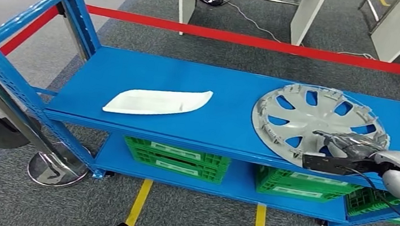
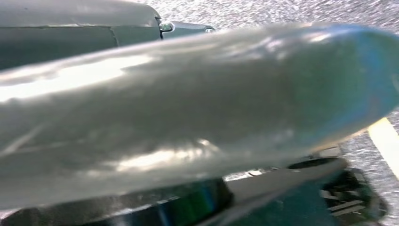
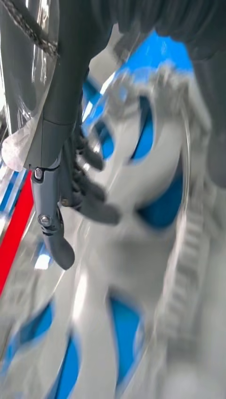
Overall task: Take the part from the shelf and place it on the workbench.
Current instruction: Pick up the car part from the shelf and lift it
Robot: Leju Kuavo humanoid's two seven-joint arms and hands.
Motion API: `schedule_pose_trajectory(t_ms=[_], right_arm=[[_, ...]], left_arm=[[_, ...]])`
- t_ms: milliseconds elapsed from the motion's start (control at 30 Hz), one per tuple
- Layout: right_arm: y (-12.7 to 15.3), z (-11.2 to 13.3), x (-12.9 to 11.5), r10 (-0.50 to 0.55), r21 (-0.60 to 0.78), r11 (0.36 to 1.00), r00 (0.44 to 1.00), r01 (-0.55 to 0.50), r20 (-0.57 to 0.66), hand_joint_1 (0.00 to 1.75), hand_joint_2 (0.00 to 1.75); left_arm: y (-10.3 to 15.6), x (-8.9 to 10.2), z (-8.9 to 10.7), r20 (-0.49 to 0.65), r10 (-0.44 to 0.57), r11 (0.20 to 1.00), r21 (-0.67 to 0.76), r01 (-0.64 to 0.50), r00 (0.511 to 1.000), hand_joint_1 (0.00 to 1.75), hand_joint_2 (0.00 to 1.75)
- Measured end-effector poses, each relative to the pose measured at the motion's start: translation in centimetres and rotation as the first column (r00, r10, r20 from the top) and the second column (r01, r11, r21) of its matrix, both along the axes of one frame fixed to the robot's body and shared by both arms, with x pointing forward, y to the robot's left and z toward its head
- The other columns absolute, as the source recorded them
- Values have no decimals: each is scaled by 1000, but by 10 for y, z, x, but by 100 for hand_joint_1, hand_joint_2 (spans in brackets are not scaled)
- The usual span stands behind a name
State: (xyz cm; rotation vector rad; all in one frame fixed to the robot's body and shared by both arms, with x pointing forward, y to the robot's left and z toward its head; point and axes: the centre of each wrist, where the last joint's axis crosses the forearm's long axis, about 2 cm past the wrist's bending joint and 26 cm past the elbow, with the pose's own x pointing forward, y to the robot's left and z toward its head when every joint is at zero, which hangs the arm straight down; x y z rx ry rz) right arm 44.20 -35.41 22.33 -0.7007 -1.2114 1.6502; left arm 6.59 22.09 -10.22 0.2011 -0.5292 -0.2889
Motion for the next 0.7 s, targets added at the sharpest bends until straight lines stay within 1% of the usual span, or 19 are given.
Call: schedule_pose_trajectory(t_ms=[167,333,533,600,700], right_arm=[[2,-8,-3,2,-7,1000,1000,-2,-3,0,175],[2,-5,-2,-1,-4,1000,1000,1,-14,0,175],[3,-8,-3,3,-18,1000,999,-4,-48,0,175],[4,-13,-4,6,-25,1000,998,-7,-57,0,175],[9,-26,-9,16,-38,999,997,-19,-69,0,175]], left_arm=[[-1,-1,0,-2,0,1000,-2,0,1000,0,0],[-2,0,0,0,-1,1000,-4,1,1000,0,0],[-1,0,0,0,-5,1000,-3,5,1000,0,0],[-1,0,0,0,-7,1000,-3,7,1000,0,0],[-2,-1,0,-2,-13,1000,-1,13,1000,0,0]])
